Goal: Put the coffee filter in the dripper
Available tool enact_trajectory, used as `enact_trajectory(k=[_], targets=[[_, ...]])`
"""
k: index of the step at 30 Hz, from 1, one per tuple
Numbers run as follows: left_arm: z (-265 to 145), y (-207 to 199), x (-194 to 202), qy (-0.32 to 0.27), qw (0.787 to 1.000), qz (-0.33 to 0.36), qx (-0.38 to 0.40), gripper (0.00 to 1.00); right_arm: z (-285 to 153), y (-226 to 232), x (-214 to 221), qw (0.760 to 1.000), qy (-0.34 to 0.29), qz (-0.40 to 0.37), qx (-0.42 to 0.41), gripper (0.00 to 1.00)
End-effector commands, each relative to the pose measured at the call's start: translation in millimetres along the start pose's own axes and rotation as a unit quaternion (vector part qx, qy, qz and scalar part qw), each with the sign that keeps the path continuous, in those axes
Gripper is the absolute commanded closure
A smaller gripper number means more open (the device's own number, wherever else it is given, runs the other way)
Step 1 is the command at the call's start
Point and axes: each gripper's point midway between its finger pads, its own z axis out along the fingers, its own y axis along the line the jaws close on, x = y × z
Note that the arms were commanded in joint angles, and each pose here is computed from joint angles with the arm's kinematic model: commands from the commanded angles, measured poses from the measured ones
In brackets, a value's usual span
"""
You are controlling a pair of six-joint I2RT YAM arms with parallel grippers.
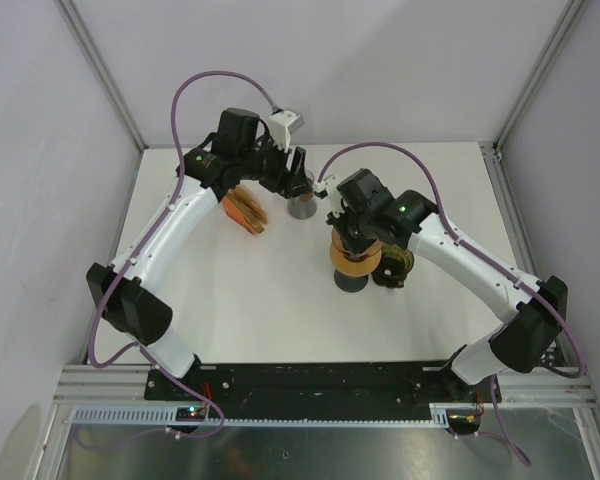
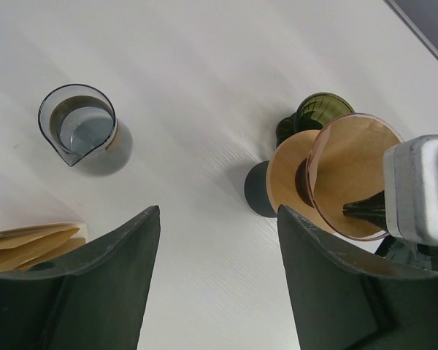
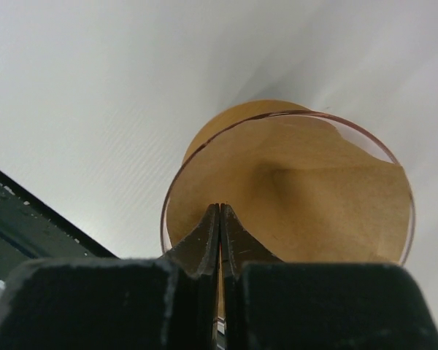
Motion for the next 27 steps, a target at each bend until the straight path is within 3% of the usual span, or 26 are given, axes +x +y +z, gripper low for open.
enact_trajectory(k=[1, 13, 16, 20, 24, 27], targets=[[-14.4, -7.5, -15.4, -0.029, 0.999, 0.020, 0.008, 0.30, -23.2, -16.7, -23.7, 0.998, -0.043, 0.009, 0.045, 1.00], [-15.8, -7.1, -16.5, -0.031, 0.999, 0.023, 0.006, 0.30, -60.5, -34.8, -50.6, 0.989, -0.111, 0.012, 0.094, 0.97], [-15.7, -5.5, -16.3, -0.031, 0.999, 0.024, 0.002, 0.30, -75.3, -15.5, -54.7, 0.989, -0.144, -0.008, 0.046, 0.96], [-16.3, -3.7, -17.4, -0.032, 0.999, 0.027, -0.002, 0.30, -86.6, 45.1, -43.0, 0.977, -0.177, -0.102, -0.064, 0.96], [-17.5, -0.7, -19.4, -0.035, 0.999, 0.030, -0.011, 0.30, -70.9, 94.7, -5.7, 0.960, -0.143, -0.200, -0.137, 0.95], [-21.0, 6.3, -20.9, -0.038, 0.999, 0.030, -0.024, 0.29, -44.3, 114.4, 30.1, 0.951, -0.072, -0.258, -0.158, 0.92]])
